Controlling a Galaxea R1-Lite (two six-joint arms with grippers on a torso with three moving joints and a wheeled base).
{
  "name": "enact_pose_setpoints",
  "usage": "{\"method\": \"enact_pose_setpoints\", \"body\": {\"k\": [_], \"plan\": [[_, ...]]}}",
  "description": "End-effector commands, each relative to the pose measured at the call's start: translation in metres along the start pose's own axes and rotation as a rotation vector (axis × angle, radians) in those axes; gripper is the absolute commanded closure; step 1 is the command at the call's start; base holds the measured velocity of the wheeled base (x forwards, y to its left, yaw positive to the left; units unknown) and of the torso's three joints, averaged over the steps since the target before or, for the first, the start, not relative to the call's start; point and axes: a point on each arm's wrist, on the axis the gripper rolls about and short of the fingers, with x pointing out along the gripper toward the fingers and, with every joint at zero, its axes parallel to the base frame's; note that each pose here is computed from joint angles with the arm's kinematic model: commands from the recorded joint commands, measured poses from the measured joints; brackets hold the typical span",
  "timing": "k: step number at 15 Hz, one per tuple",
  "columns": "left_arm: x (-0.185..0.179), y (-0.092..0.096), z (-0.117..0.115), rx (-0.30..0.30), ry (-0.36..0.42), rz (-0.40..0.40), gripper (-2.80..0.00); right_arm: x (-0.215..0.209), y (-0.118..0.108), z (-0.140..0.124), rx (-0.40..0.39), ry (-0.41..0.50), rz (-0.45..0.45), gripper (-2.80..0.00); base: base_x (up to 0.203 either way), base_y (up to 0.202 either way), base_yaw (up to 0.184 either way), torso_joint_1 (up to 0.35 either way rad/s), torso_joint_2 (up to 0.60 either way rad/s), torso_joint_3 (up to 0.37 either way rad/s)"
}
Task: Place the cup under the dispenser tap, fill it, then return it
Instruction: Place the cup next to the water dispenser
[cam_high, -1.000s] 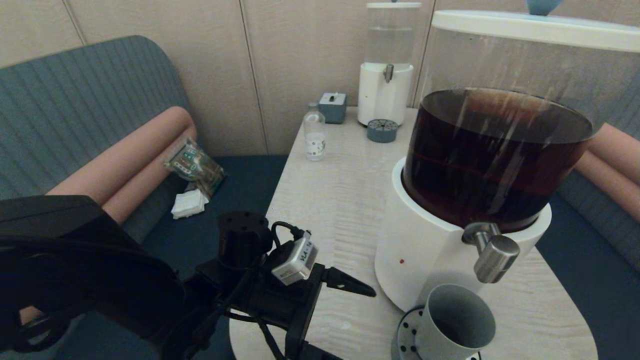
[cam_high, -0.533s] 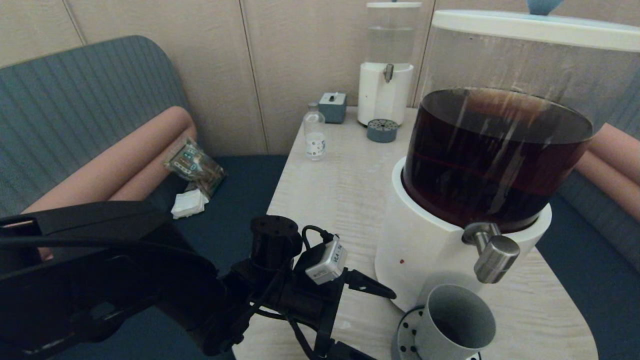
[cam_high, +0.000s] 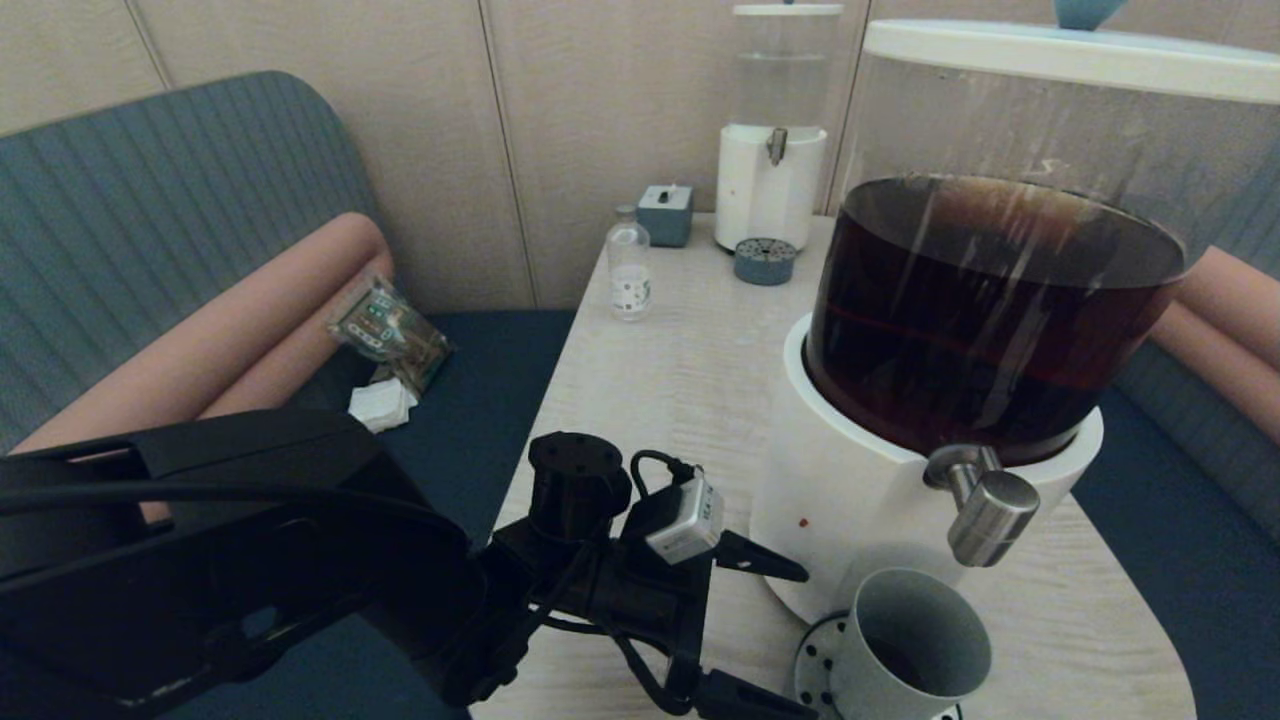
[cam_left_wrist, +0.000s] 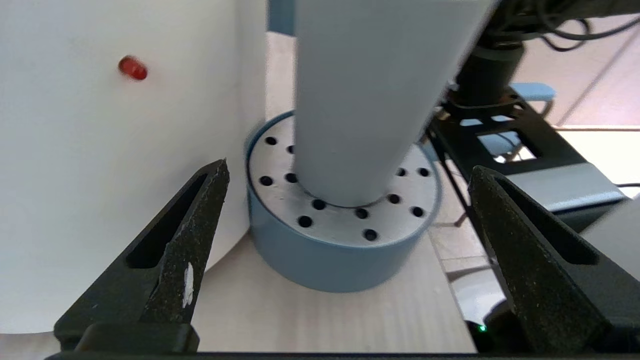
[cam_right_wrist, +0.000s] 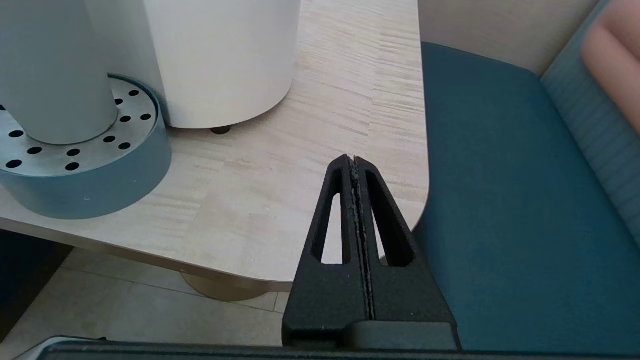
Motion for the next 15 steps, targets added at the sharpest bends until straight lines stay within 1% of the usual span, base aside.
{"method": "enact_pose_setpoints", "body": {"k": [1,4,6,8,10,15], "plan": [[0.004,0.002,-0.003,-0.01,0.001,0.008,-2.8,0.0,0.0,-0.003,-0.001,0.003,0.001,0.0,0.0,0.0,0.0,0.0,0.0,0.0],[0.019,0.0,0.001,-0.036,-0.023,0.046,-2.8,0.0,0.0,-0.003,-0.001,0.003,0.001,0.0,0.0,0.0,0.0,0.0,0.0,0.0],[0.03,0.0,0.006,-0.053,-0.076,0.083,-2.8,0.0,0.0,-0.003,-0.002,0.003,0.001,0.0,0.0,0.0,0.0,0.0,0.0,0.0],[0.044,-0.004,0.01,-0.085,-0.124,0.109,-2.8,0.0,0.0,-0.003,-0.002,0.003,0.001,0.0,0.0,0.0,0.0,0.0,0.0,0.0],[0.053,-0.009,0.01,-0.093,-0.128,0.109,-2.8,0.0,0.0,-0.003,-0.001,0.003,0.001,0.0,0.0,0.0,0.0,0.0,0.0,0.0],[0.054,-0.011,0.006,-0.103,-0.121,0.11,-2.8,0.0,0.0,-0.003,-0.001,0.003,0.001,0.0,0.0,0.0,0.0,0.0,0.0,0.0]]}}
